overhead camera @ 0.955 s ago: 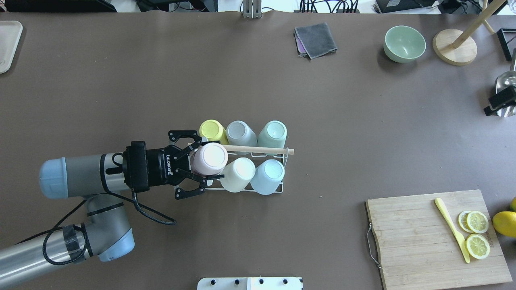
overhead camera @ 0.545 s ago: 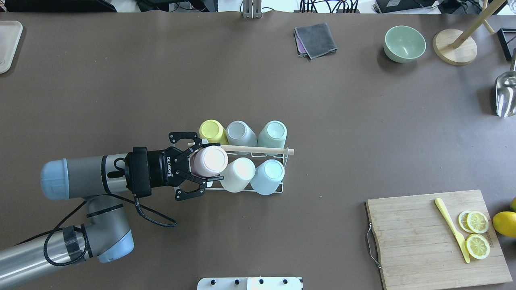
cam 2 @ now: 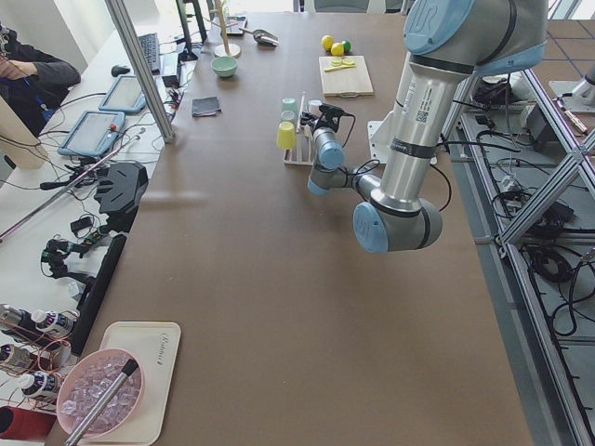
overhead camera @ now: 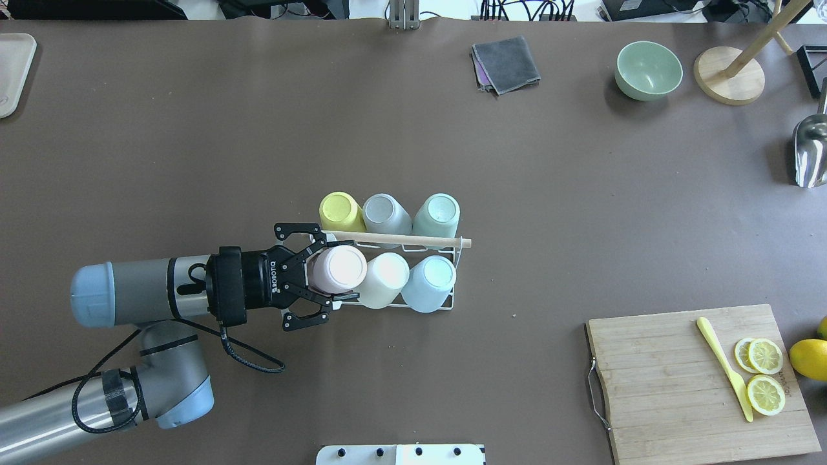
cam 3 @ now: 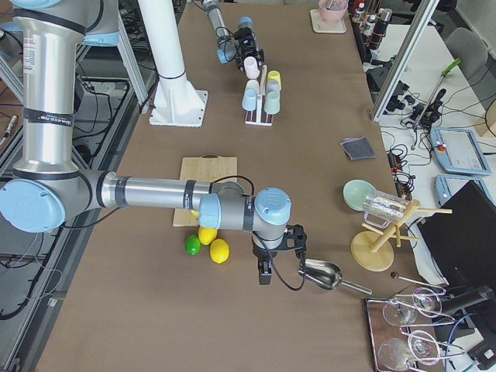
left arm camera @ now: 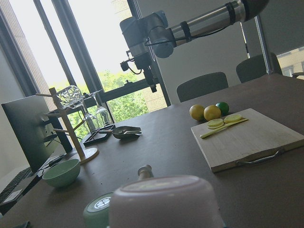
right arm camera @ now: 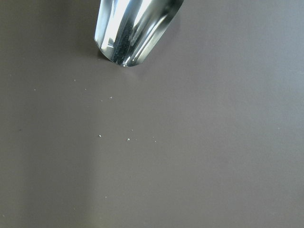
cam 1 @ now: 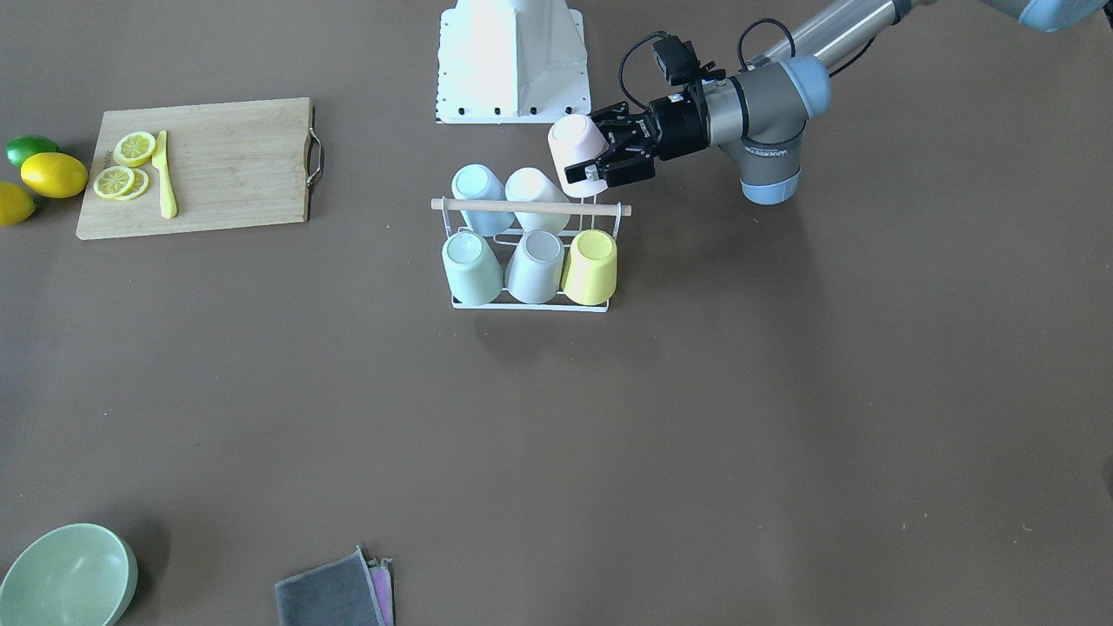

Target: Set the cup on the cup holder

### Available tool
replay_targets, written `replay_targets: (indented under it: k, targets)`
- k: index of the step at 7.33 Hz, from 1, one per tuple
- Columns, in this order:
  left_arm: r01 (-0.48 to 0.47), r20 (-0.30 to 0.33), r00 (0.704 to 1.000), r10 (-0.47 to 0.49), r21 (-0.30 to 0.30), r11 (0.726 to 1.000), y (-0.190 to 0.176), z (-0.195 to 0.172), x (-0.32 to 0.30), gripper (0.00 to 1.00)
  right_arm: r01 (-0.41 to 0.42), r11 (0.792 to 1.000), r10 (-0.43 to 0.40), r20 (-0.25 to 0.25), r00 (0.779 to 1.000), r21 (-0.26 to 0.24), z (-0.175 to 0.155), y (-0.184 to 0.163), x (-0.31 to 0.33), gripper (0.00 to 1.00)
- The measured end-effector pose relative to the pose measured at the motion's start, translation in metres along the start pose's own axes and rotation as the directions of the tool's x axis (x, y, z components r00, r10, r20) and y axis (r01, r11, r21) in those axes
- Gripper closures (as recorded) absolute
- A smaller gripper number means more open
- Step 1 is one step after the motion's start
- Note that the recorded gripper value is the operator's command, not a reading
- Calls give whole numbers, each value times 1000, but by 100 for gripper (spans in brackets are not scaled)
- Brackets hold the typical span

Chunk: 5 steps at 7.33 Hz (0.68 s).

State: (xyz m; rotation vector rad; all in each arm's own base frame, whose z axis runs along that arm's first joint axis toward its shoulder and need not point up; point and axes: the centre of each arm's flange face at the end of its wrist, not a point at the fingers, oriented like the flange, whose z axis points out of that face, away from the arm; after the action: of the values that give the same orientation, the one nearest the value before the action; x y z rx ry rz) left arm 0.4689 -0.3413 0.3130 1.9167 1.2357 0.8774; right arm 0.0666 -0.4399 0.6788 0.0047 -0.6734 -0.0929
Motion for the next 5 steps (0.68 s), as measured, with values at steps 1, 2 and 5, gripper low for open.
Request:
replay_targets:
  k: [1,2,5]
  targets:
    - [0,0,1000,0,-2,1000,1,-1,0,3,8,1000,-8,-1,1000,-2,2,8,8,0]
    - [1,1,1000,-1,-2,1000,2,-1,1,2,5,1000,-5,-1,1000,-2,2,14,13,0]
    - [9,13,1000,-9,-7,1000,3,-1,0,2,-23,1000,23,1,1000,14,-4,24,26,0]
